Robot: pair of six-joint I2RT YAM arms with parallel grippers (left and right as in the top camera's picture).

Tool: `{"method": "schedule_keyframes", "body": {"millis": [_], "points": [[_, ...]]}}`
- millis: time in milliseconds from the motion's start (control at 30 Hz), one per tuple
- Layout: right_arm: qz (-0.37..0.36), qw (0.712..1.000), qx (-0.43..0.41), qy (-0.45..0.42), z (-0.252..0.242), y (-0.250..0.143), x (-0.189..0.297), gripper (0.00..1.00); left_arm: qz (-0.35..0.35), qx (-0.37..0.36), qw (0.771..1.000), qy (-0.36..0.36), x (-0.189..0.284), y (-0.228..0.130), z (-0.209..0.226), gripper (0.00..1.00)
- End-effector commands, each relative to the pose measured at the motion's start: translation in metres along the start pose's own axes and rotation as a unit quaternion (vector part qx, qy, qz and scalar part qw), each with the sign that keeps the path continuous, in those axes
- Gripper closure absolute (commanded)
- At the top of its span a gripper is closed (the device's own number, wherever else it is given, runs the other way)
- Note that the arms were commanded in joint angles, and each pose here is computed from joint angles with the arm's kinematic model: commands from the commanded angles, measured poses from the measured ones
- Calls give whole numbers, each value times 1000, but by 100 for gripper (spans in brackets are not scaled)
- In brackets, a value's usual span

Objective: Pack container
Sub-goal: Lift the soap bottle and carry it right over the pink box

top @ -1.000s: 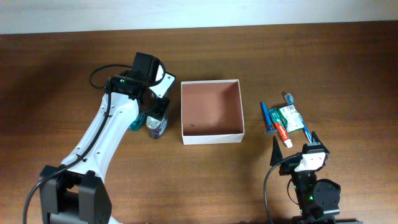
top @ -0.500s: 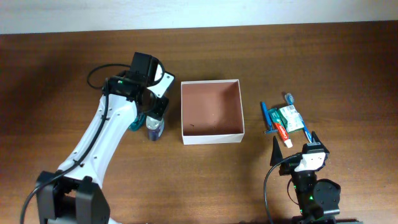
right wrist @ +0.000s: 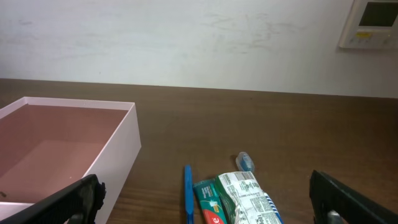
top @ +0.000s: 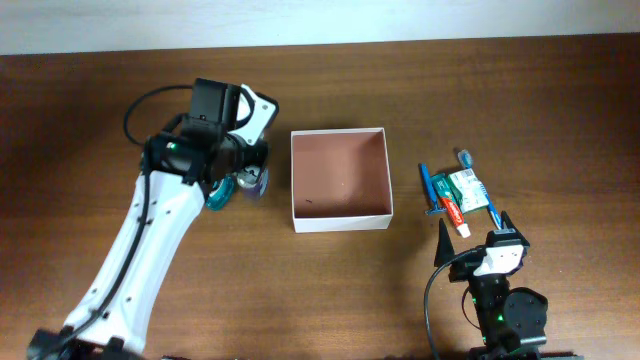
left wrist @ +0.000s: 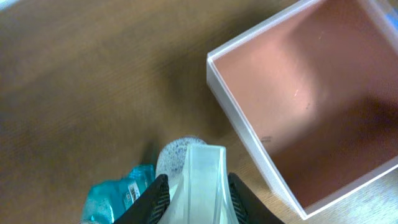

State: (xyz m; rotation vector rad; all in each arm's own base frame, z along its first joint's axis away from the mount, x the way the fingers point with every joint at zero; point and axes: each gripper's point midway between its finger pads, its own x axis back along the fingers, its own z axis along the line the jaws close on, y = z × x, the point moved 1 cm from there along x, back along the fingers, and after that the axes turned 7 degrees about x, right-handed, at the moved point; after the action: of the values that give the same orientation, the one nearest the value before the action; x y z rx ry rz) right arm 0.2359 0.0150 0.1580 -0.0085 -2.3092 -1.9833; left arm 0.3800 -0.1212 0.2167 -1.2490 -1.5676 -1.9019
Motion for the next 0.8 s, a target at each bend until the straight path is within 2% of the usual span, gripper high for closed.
{"method": "schedule_keyframes", "body": {"millis": [0,267,567,767], "points": [[1,1000,-1,4,2,-2,0,2,-88,32,995,-19,43,37,-8,70],[1,1000,-2,4,2,-2,0,2,-156,95,983,-35,72,61,-13,70],[1,1000,-2,4,2,-2,0,2,-206,93,971,-77,80,88,-48,71],[1,1000,-2,4,2,-2,0,2,-223,97,967,-78,73,99,-59,71]]}}
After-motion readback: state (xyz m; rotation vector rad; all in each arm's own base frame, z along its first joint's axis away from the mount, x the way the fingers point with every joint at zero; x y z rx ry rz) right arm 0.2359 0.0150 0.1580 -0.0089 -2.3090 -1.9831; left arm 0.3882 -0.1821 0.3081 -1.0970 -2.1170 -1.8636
